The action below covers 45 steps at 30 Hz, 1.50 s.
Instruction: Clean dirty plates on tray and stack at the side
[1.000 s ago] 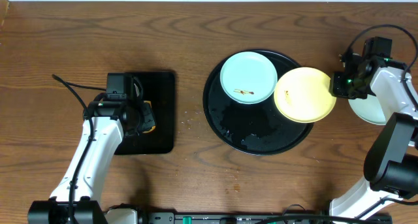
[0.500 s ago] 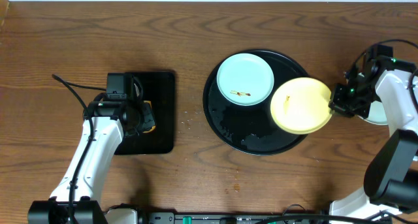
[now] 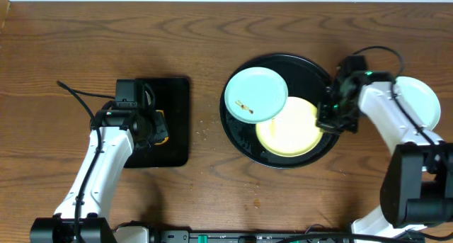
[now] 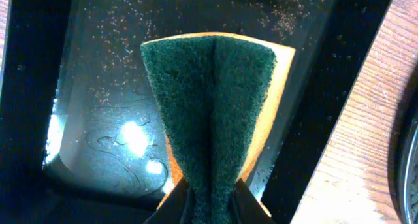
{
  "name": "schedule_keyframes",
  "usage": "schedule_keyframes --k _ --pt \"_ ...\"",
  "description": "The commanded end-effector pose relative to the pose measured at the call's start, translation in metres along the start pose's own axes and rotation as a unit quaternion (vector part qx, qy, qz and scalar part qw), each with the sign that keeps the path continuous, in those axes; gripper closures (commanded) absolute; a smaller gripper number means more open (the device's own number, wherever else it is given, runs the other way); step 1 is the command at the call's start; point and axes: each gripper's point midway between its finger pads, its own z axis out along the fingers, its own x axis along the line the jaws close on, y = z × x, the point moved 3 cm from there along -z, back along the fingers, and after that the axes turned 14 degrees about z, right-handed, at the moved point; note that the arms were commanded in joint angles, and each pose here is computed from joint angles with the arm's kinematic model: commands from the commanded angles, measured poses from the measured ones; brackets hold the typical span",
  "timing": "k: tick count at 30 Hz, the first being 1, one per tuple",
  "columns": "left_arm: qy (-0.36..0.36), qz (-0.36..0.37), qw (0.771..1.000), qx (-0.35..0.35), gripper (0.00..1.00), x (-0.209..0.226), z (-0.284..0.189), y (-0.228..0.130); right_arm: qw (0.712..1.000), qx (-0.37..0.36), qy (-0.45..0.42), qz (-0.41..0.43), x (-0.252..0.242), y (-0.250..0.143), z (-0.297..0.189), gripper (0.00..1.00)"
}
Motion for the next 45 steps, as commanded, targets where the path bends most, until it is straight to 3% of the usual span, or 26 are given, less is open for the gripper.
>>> schedule_keyframes --k 1,9,12,21,24,28,38,41,45 --pt "0.005 0.011 1.0 0.0 0.85 0.002 -0.001 0.001 1.0 -0.011 -0.009 0.024 0.008 -0.009 0.011 0.99" --pt "0.005 0.01 1.0 0.0 0.85 0.002 -0.001 0.0 0.998 -0.042 -0.051 0.006 -0.004 -0.002 0.014 0.98" --pt "0.005 0.01 1.0 0.0 0.85 0.002 -0.001 0.0 0.998 -0.047 -0.043 -0.004 -0.004 0.004 0.01 0.86" --pt "0.005 0.011 1.0 -0.004 0.85 0.002 -0.001 0.002 0.988 -0.057 0.063 -0.127 0.041 0.022 -0.034 0.74" --pt "0.005 0.011 1.0 -0.004 0.85 0.002 -0.001 0.002 0.985 -0.049 0.076 -0.145 0.049 0.016 -0.027 0.8" --pt "0.005 0.011 1.0 -0.003 0.85 0.002 -0.001 0.002 0.982 -0.035 0.073 -0.171 0.058 0.0 -0.011 0.99" --pt "0.005 0.011 1.0 -0.003 0.85 0.002 -0.001 0.002 0.953 -0.003 0.145 -0.268 0.112 -0.054 0.015 0.99" --pt "0.005 0.011 1.0 -0.003 0.85 0.002 -0.001 0.002 0.941 -0.03 0.148 -0.303 0.13 -0.062 0.021 0.98" --pt "0.005 0.011 1.0 -0.003 0.85 0.002 -0.001 0.002 0.946 -0.096 0.091 -0.295 0.132 -0.05 0.026 0.99"
